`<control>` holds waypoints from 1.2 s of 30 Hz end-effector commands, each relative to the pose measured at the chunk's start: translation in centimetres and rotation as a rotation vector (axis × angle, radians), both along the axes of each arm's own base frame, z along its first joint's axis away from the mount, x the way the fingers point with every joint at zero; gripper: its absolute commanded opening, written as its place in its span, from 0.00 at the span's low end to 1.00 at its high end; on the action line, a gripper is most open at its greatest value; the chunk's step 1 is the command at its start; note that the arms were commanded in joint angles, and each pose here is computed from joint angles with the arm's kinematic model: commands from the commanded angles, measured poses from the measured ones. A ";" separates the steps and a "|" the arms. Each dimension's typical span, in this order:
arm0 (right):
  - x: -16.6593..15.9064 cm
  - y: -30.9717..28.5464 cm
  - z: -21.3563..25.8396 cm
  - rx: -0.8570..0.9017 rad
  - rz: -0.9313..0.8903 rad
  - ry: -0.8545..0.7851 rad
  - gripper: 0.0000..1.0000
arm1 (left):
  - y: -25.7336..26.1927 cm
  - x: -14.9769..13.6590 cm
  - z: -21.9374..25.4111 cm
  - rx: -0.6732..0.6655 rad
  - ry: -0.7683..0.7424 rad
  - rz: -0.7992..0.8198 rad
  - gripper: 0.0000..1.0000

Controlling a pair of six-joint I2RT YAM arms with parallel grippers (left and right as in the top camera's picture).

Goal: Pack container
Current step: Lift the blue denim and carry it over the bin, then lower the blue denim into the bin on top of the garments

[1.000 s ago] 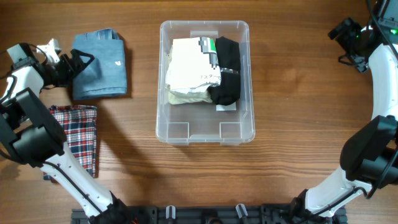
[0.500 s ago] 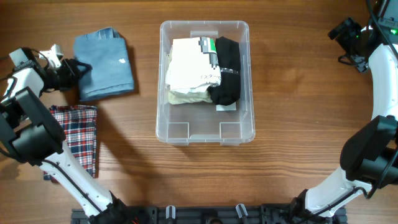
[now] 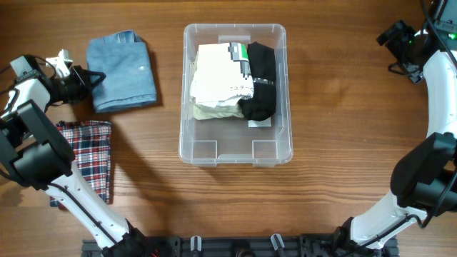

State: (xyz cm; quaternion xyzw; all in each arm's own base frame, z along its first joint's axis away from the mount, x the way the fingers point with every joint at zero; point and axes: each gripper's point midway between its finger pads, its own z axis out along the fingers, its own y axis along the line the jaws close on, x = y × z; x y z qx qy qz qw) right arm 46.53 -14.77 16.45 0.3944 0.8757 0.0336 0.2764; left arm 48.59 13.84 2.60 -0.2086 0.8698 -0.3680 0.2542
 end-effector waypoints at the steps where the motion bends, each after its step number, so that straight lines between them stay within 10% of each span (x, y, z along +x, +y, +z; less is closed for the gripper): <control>1: 0.2 0.3 -0.3 0.013 -0.005 0.001 1.00 | 0.6 1.0 5.8 -0.104 -0.129 0.026 0.04; 11: 0.2 0.3 -0.3 0.013 -0.005 0.001 1.00 | -0.8 1.2 22.3 -0.151 -0.415 0.018 0.04; 19: 0.2 0.3 -0.3 0.013 -0.005 0.001 1.00 | -11.3 -4.2 34.4 -0.154 -0.529 -0.158 0.04; 26: 0.2 0.3 -0.3 0.013 -0.005 0.001 1.00 | -21.7 -7.9 32.4 -0.259 -0.281 -0.304 0.04; 36: 0.2 0.3 -0.3 0.013 -0.005 0.001 1.00 | -34.7 -12.1 26.9 -0.067 -0.094 -0.504 0.04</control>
